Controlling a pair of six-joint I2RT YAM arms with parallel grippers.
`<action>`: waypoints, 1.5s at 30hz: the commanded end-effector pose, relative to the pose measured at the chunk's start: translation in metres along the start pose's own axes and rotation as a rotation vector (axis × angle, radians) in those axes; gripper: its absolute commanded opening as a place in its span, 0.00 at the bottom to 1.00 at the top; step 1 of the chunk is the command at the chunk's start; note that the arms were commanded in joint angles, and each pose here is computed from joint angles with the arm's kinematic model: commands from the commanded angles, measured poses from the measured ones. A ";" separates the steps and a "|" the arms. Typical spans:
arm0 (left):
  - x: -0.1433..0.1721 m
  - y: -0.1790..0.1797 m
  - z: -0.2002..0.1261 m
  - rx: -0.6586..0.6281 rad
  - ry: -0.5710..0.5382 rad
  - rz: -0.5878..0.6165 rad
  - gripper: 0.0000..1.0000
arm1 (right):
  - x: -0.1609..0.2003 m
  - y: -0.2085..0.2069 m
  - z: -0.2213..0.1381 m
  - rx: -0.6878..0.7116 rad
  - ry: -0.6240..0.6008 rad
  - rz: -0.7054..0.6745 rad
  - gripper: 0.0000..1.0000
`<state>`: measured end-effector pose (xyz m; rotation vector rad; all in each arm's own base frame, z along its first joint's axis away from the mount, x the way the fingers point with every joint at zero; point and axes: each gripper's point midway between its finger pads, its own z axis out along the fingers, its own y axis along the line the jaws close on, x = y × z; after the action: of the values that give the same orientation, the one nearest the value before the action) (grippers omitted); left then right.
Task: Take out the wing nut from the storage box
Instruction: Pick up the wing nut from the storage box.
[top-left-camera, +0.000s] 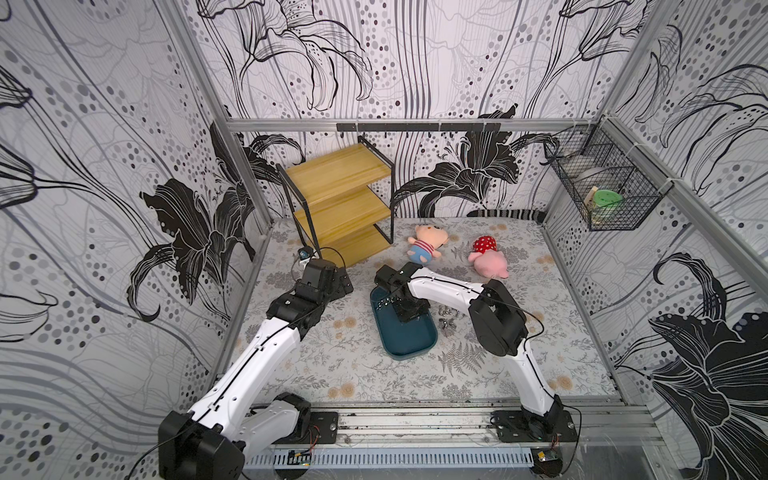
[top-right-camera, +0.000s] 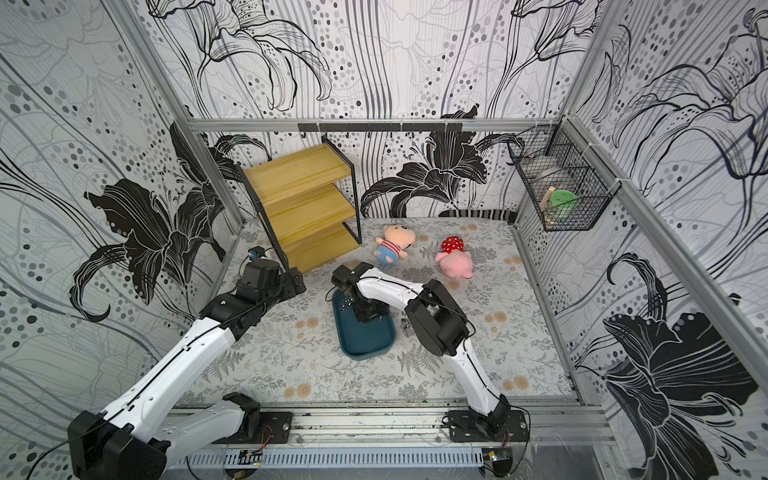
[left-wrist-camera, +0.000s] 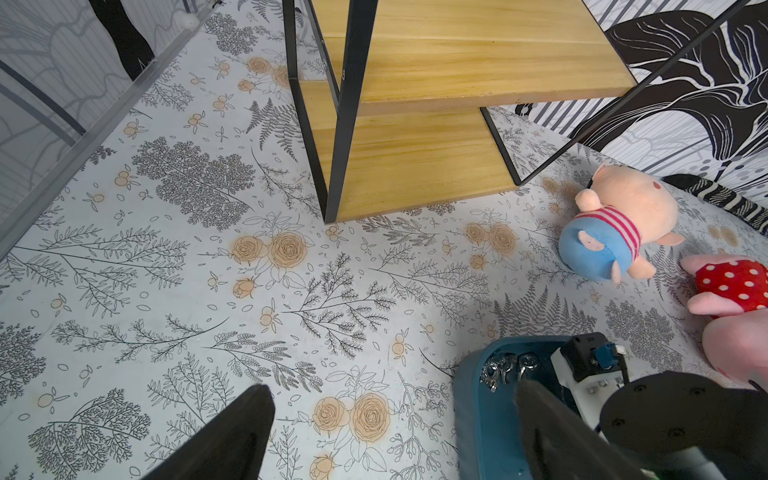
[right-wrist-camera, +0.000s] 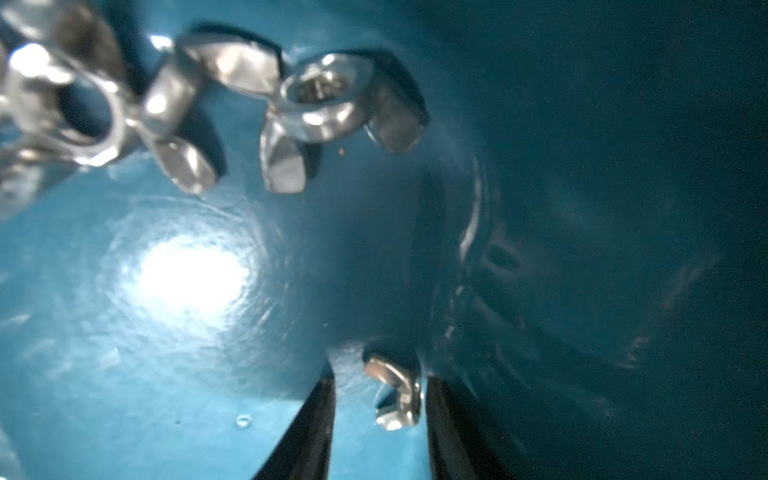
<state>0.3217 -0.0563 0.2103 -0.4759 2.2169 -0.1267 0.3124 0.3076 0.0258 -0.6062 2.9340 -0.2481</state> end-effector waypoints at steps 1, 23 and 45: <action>-0.003 -0.001 0.000 0.006 -0.009 0.004 0.95 | 0.009 0.004 0.014 -0.012 0.040 -0.005 0.38; -0.001 0.000 0.003 0.000 -0.005 0.001 0.95 | 0.009 0.011 0.023 -0.045 0.037 -0.050 0.17; -0.005 -0.003 0.003 0.001 -0.007 -0.008 0.95 | -0.012 0.010 -0.035 -0.138 -0.136 -0.043 0.06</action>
<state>0.3230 -0.0568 0.2060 -0.4762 2.2295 -0.1189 0.3132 0.3240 0.0366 -0.6643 2.8666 -0.0672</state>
